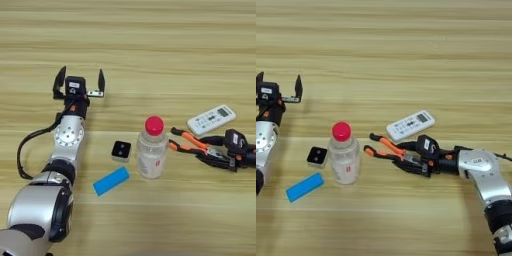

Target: Move the objects on the table

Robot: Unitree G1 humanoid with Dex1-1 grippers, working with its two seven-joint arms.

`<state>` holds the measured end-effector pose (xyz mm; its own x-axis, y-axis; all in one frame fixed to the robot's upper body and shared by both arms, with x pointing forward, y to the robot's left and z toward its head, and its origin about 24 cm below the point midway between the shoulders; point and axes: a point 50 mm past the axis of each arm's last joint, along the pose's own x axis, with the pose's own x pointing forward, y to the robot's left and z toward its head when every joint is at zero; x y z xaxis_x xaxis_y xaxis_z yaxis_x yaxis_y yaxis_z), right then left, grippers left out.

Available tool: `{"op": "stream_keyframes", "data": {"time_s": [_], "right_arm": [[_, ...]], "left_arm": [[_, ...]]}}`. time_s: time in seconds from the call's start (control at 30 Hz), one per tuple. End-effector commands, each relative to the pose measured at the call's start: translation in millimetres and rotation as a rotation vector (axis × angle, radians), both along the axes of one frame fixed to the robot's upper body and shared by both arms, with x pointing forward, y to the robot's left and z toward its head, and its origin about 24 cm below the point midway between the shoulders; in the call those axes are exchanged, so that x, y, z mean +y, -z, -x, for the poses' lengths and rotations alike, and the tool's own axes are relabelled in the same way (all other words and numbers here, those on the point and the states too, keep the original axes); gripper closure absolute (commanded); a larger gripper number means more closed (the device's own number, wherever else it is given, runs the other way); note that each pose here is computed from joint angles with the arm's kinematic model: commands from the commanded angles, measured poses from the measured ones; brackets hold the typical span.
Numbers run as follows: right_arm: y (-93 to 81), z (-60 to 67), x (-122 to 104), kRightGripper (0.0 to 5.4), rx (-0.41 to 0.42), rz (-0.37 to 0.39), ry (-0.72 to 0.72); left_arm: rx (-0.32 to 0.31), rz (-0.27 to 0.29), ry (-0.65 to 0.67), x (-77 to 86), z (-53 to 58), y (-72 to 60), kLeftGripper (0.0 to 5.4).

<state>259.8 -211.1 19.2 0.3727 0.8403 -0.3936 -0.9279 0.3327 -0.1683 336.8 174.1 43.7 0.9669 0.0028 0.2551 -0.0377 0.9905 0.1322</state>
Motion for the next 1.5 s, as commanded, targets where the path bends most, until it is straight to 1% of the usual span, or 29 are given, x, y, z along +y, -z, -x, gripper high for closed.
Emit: {"op": "stream_keyframes", "data": {"time_s": [0.03,0.27,0.53,0.63,0.77,1.03,1.2,1.5], "right_arm": [[8.0,3.3,3,3.05,0.031,0.030,-0.003],[-12.2,-0.2,22,3.06,-0.037,-0.056,-0.062],[-31.9,-5.4,41,3.06,-0.099,-0.139,-0.086],[-36.5,-9.5,46,3.06,-0.121,-0.153,-0.075],[-37.9,-16.3,49,3.06,-0.137,-0.152,-0.044],[-33.7,-27.1,55,3.06,-0.119,-0.149,0.002],[-33.6,-34.5,64,3.06,-0.110,-0.170,0.021],[-25.5,-40.6,86,3.06,-0.078,-0.177,0.018]], "left_arm": [[0.003,-0.017,0.005,0.0,-3.5,-3.0,0.00],[0.005,-0.016,0.006,-0.8,-4.0,-3.0,0.00],[0.004,-0.015,0.007,-2.1,-4.2,-3.1,0.00],[0.003,-0.014,0.007,-2.2,-4.2,-3.3,0.00],[0.004,-0.014,0.007,-2.1,-4.2,-3.2,0.00],[0.002,-0.014,0.009,-3.2,-4.3,-3.4,0.00],[0.001,-0.014,0.008,-3.7,-4.4,-3.5,0.00],[-0.005,-0.015,0.009,-4.7,-3.8,-3.6,0.00]]}}
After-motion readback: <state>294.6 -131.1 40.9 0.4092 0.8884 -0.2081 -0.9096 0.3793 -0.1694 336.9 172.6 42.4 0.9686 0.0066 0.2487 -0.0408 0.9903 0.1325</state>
